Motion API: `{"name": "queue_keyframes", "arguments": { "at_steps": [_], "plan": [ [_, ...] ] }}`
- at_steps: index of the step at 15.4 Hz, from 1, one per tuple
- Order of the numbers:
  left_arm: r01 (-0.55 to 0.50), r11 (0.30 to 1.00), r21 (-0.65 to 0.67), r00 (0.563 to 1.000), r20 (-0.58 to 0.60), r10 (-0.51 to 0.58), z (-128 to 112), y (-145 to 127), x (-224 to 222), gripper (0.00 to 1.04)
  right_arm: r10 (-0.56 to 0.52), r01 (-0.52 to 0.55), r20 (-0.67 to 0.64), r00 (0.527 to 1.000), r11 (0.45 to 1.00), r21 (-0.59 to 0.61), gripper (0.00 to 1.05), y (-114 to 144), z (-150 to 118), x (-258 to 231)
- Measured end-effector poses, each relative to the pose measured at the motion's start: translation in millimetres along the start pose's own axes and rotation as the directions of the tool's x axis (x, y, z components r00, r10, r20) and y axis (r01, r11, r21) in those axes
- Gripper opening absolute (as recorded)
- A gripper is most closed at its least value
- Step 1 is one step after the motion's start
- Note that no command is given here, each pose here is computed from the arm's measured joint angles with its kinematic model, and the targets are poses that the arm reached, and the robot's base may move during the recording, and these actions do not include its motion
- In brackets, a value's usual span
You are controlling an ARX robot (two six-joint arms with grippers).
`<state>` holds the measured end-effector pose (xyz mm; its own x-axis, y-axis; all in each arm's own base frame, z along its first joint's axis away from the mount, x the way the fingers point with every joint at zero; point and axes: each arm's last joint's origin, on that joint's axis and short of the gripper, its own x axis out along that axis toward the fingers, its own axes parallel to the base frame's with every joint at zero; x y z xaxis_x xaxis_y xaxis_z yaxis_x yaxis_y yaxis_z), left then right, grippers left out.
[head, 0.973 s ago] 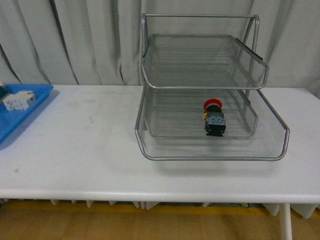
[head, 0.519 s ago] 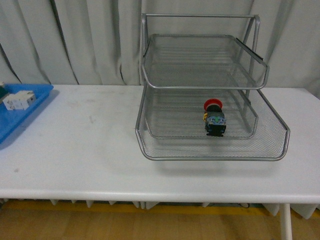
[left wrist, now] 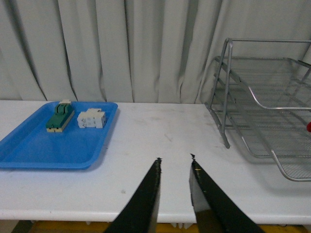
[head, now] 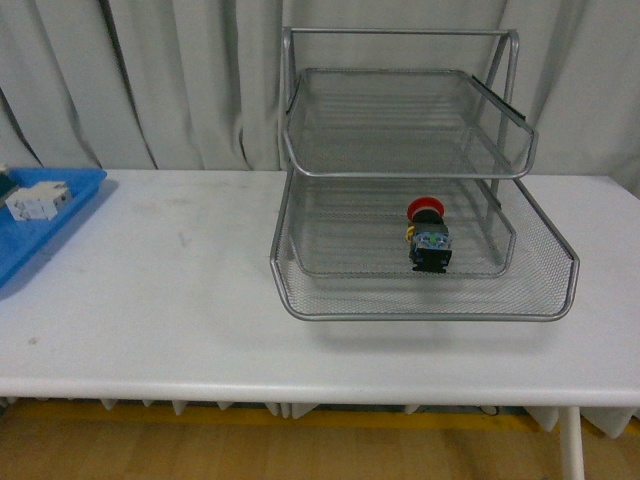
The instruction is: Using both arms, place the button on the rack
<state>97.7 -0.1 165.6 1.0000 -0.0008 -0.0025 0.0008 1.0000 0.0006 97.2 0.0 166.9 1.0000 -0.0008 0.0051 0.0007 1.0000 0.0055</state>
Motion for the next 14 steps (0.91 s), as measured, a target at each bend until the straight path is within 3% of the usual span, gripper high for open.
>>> {"name": "queue_keyframes", "arguments": {
  "at_steps": [4,6,7,10,12,14],
  "plan": [
    [0.000,1.000,0.000,1.000,0.000,0.000,0.0,0.0,0.0,0.62,0.018,-0.018,0.000,1.000,1.000,0.002,0.98,-0.2,0.1,0.3],
    [0.000,1.000,0.000,1.000,0.000,0.000,0.0,0.0,0.0,0.80,0.111,-0.111,0.027,0.994,0.994,0.017,0.98,-3.1,10.1,10.7],
    [0.000,1.000,0.000,1.000,0.000,0.000,0.0,0.0,0.0,0.94,0.139,-0.140,0.056,0.989,0.990,0.025,0.98,-1.3,23.9,26.2],
    [0.000,1.000,0.000,1.000,0.000,0.000,0.0,0.0,0.0,0.98,0.162,-0.174,0.111,0.981,0.978,0.111,0.98,12.0,72.2,100.6],
    [0.000,1.000,0.000,1.000,0.000,0.000,0.0,0.0,0.0,0.98,0.250,-0.217,-0.135,0.959,0.951,0.221,0.98,44.8,67.6,182.7],
    [0.000,1.000,0.000,1.000,0.000,0.000,0.0,0.0,0.0,0.98,0.342,-0.275,-0.272,0.900,0.927,0.256,0.94,78.9,66.8,228.8]
  ]
}}
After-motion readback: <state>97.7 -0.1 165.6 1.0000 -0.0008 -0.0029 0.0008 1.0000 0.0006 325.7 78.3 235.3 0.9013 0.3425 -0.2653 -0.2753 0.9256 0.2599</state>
